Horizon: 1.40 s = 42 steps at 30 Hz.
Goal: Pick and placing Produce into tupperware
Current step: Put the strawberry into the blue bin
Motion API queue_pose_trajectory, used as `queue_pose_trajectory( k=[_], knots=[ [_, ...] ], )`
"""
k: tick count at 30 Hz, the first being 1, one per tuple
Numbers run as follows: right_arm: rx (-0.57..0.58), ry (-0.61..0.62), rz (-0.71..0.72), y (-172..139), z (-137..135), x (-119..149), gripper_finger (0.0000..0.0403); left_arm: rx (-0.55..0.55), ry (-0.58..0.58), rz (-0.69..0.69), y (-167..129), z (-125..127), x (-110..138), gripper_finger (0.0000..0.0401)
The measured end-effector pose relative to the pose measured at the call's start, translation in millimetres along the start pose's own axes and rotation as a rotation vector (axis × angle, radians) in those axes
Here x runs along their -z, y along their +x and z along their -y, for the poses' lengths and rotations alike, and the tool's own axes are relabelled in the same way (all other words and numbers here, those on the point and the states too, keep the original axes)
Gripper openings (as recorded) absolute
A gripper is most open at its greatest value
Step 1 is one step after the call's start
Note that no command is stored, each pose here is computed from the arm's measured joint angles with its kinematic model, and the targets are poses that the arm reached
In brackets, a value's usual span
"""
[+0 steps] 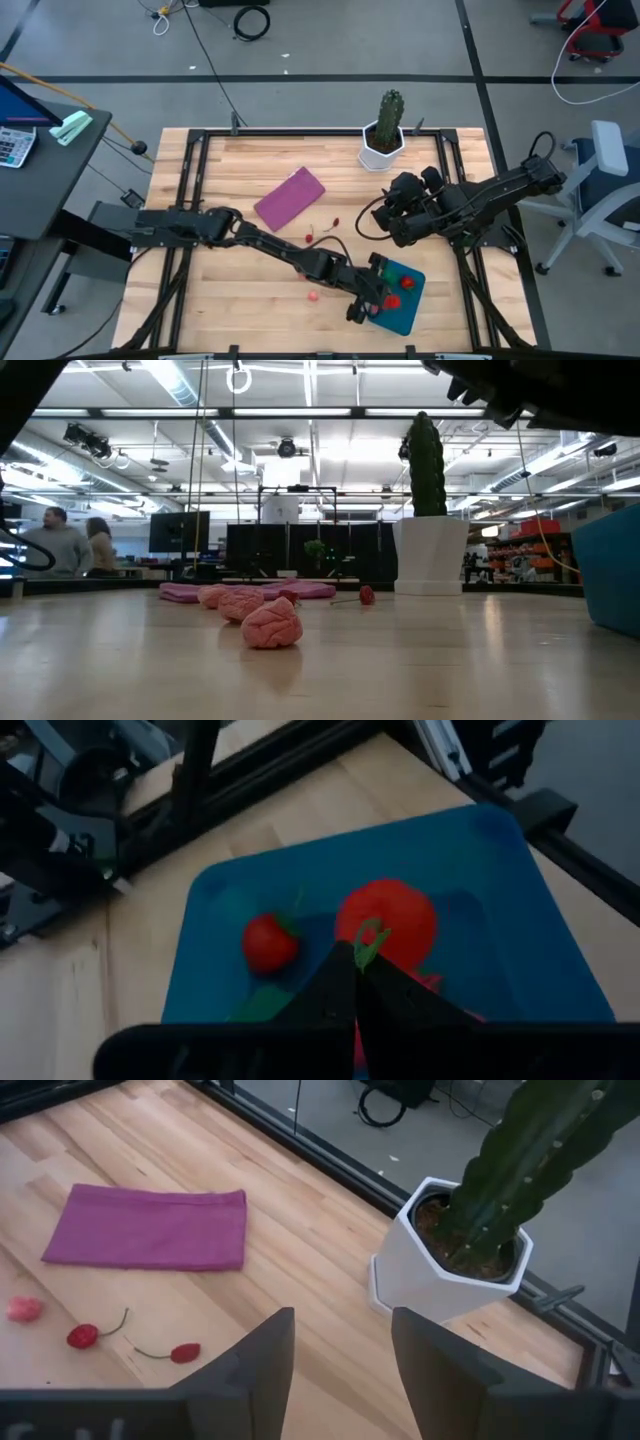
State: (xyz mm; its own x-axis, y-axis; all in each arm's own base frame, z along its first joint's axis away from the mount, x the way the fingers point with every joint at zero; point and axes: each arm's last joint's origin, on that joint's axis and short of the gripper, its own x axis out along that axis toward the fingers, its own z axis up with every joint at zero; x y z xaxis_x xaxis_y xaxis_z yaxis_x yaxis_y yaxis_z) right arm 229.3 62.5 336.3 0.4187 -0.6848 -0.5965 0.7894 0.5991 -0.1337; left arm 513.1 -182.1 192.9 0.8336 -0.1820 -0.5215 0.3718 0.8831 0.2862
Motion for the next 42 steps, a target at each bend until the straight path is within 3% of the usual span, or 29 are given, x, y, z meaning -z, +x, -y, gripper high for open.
queue_pose_trajectory(
  k=[16, 32, 42],
  knots=[
    [0.003, 0.005, 0.010, 0, 0, 0, 0.0178, 0.082, 0.062, -0.042, -4, 34, -2, 0.0008],
    [-0.031, 0.042, 0.010, 0, -4, -2, 0.0178, 0.089, 0.015, -0.096, -5, 34, 4, 0.0019],
    [-0.036, 0.042, 0.001, 0, -4, -2, 0.0177, 0.086, 0.029, -0.095, -4, 32, 4, 0.0087]
  ],
)
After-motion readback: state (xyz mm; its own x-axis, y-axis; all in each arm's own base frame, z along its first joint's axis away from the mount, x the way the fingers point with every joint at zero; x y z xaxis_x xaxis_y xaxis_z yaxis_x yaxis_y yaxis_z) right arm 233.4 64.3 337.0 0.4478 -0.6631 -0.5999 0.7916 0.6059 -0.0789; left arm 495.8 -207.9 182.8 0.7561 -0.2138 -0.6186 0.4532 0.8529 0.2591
